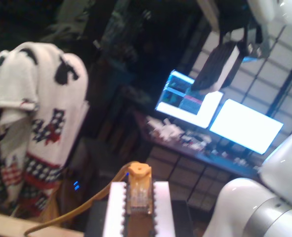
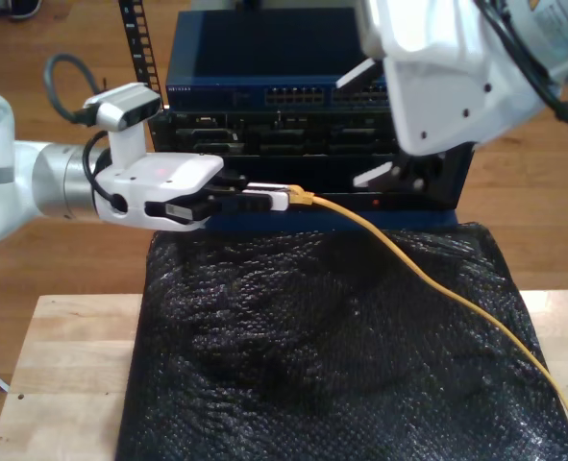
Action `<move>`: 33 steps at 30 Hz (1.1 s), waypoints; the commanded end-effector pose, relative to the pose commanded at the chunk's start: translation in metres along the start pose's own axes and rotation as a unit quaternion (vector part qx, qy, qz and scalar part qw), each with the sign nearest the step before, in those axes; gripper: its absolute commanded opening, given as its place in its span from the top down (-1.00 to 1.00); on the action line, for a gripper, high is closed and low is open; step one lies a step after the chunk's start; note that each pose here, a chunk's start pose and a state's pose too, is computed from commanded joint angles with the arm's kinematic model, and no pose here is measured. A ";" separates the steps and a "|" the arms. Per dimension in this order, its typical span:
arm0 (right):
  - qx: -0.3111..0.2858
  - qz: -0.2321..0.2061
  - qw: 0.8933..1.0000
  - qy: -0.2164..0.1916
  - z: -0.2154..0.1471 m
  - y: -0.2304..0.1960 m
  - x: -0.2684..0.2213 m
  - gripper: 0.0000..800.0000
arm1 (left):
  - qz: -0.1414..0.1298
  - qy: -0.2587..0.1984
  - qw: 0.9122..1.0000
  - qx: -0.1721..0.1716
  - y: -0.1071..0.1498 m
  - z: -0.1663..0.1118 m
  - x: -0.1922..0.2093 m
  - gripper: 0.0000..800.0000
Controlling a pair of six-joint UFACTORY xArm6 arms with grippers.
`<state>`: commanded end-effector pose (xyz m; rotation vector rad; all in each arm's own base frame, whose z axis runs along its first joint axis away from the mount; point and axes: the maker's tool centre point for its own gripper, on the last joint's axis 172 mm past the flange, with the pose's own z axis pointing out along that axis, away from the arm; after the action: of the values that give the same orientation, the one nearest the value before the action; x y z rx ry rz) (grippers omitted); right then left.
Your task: Grab the cable and plug it in
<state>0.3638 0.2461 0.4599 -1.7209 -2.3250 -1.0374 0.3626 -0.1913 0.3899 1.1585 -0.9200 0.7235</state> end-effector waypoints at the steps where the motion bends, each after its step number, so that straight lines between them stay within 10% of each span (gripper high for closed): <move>1: -0.001 -0.003 1.000 0.002 0.001 0.000 0.003 -0.99 | -0.002 0.004 1.000 -0.004 0.000 0.000 0.000 0.99; 17: -0.033 -0.039 0.998 0.019 0.007 -0.009 0.026 -0.99 | -0.066 0.062 0.994 -0.067 0.014 -0.004 0.009 0.99; 33: -0.053 -0.100 0.993 0.034 0.021 -0.017 0.046 -0.98 | -0.063 0.096 0.986 -0.121 0.033 -0.007 0.022 0.98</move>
<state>0.3386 0.2931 0.4556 -1.4827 -2.4807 -1.2507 0.3460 -0.1758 0.4235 0.9063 -0.7416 0.5910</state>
